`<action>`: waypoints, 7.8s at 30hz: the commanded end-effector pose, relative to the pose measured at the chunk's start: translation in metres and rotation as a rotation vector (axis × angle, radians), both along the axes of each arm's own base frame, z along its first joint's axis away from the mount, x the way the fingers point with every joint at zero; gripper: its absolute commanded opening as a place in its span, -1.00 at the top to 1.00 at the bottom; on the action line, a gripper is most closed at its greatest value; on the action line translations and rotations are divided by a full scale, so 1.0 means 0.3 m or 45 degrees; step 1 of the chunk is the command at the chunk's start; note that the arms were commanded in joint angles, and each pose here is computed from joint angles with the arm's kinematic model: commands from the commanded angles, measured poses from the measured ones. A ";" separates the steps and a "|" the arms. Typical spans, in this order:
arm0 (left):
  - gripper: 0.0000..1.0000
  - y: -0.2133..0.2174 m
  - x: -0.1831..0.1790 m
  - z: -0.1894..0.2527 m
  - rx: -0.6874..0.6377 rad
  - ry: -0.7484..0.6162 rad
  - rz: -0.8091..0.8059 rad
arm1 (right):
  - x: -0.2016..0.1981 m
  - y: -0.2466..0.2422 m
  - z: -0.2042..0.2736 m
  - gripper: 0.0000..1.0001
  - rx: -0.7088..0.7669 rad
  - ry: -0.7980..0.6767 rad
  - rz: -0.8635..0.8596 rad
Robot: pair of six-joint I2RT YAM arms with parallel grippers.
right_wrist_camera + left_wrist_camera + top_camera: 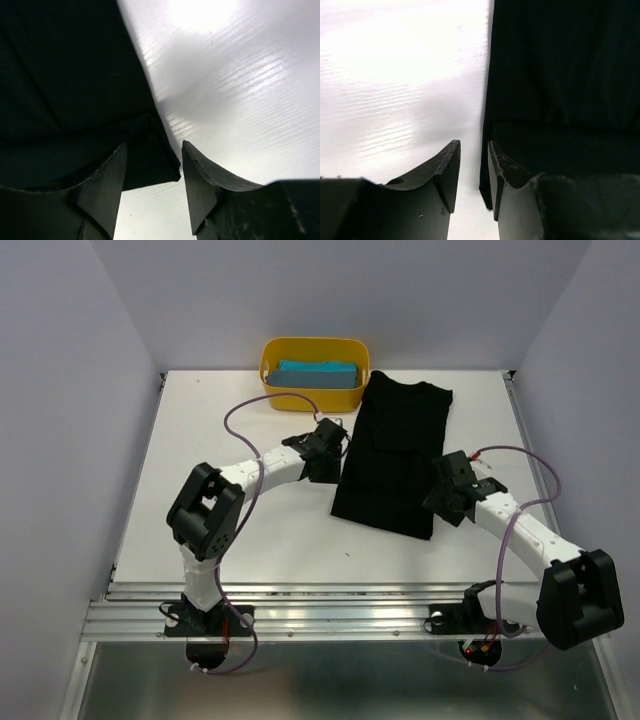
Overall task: Roll the t-shirts
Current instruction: Roll the T-shirt to the center of the board.
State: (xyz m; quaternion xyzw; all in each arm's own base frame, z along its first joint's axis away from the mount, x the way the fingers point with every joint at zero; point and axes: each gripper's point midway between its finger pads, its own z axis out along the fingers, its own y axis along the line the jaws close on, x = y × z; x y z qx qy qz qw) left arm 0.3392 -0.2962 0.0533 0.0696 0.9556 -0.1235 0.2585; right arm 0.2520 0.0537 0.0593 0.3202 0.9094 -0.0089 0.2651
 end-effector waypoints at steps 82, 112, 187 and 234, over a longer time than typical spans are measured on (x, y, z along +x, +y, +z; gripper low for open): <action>-0.47 0.124 -0.172 0.173 -0.183 -0.246 0.132 | -0.184 0.063 -0.020 -0.39 0.266 -0.073 -0.119; 0.03 -0.028 -0.222 -0.054 -0.408 0.056 0.043 | -0.106 0.065 -0.115 -0.10 0.309 -0.131 -0.126; 1.00 0.032 -0.423 0.038 -0.183 0.207 0.046 | -0.150 0.147 0.117 0.71 0.397 -0.058 0.135; 1.00 0.010 -0.403 0.027 -0.163 0.209 0.021 | -0.360 0.171 -0.130 0.12 0.499 0.220 0.103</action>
